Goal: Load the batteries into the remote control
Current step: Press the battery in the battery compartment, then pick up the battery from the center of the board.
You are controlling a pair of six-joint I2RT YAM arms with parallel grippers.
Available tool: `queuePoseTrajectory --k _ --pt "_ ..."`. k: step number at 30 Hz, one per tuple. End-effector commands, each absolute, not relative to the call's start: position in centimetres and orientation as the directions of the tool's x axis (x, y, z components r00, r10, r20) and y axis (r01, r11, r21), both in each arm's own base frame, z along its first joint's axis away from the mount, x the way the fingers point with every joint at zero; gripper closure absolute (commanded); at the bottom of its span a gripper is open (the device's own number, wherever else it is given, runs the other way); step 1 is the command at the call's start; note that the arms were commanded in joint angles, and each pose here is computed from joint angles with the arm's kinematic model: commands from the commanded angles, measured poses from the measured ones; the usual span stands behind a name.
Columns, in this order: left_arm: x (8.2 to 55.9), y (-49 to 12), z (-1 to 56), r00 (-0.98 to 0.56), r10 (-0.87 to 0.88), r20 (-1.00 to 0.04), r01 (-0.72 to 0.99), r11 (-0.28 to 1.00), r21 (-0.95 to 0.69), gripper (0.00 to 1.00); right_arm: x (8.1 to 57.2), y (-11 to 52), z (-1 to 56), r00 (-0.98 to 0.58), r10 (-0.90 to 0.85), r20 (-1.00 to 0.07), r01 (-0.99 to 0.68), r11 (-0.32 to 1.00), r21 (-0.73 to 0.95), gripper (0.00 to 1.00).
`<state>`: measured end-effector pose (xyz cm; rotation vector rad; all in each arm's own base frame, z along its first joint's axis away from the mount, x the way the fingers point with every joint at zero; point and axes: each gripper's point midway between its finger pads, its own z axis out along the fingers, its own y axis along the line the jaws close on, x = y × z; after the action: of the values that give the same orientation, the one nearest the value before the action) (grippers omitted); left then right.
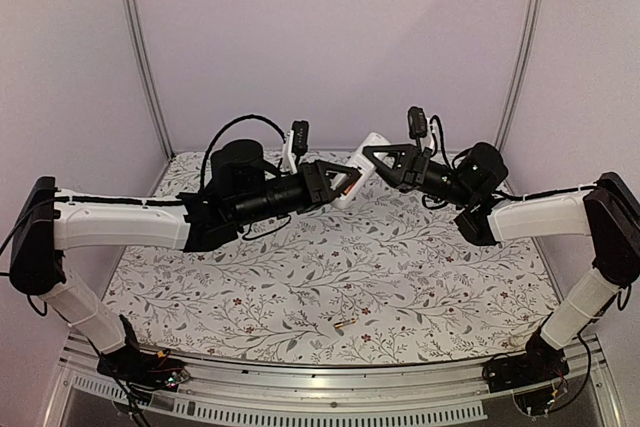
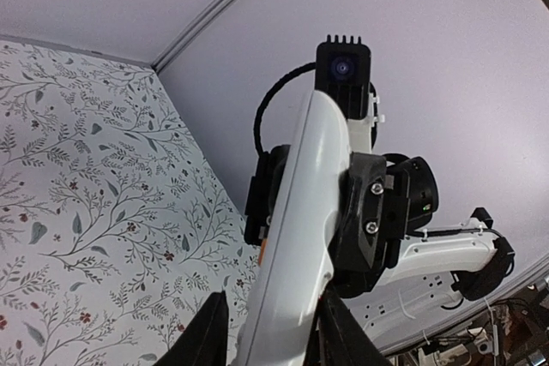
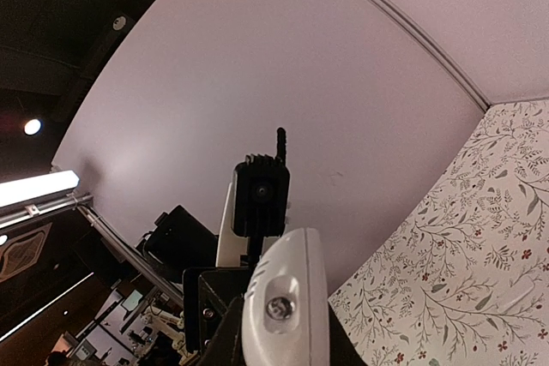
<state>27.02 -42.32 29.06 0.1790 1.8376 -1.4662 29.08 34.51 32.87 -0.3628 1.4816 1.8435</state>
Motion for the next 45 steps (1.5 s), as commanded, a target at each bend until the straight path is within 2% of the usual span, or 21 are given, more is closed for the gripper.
queuePoseTrajectory --k 1,9,13,21,27,32,36,42,45 --pt "27.1 -41.0 21.3 -0.762 -0.222 -0.608 0.433 0.524 -0.733 0.64 27.5 32.5 39.5 -0.586 0.454 -0.671 -0.795 -0.159 0.586 1.00" --pt "26.8 -40.3 20.5 -0.759 -0.199 -0.620 0.433 0.557 -0.709 0.62 27.2 31.8 40.7 -0.578 0.464 -0.672 -0.801 -0.166 0.575 1.00" --pt "26.9 -40.1 20.6 -0.751 -0.195 -0.631 0.439 0.566 -0.698 0.58 27.1 31.8 40.7 -0.578 0.461 -0.673 -0.801 -0.165 0.575 1.00" --pt "27.6 -40.0 25.3 -0.659 -0.199 -0.725 0.541 0.545 -0.641 0.37 27.8 32.5 38.0 -0.618 0.423 -0.662 -0.764 -0.128 0.632 1.00" --pt "27.2 -38.7 32.7 -0.484 -0.201 -0.852 0.686 0.517 -0.512 0.19 28.9 33.2 34.5 -0.667 0.371 -0.647 -0.711 -0.056 0.701 1.00" --pt "26.5 -36.9 36.1 -0.359 -0.148 -0.921 0.751 0.541 -0.379 0.10 29.4 33.3 31.3 -0.688 0.316 -0.653 -0.681 0.031 0.732 1.00" --pt "26.0 -35.2 33.3 -0.379 -0.019 -0.925 0.743 0.590 -0.316 0.11 30.1 31.8 29.0 -0.696 0.283 -0.660 -0.651 0.138 0.746 1.00" --pt "23.7 -34.3 25.4 -0.458 0.226 -0.860 0.770 0.584 -0.257 0.30 29.8 27.4 25.1 -0.699 0.200 -0.686 -0.596 0.366 0.715 1.00" --pt "21.8 -35.0 22.2 -0.459 0.351 -0.816 0.809 0.545 -0.220 0.38 29.0 25.4 24.2 -0.694 0.180 -0.698 -0.578 0.440 0.688 1.00"
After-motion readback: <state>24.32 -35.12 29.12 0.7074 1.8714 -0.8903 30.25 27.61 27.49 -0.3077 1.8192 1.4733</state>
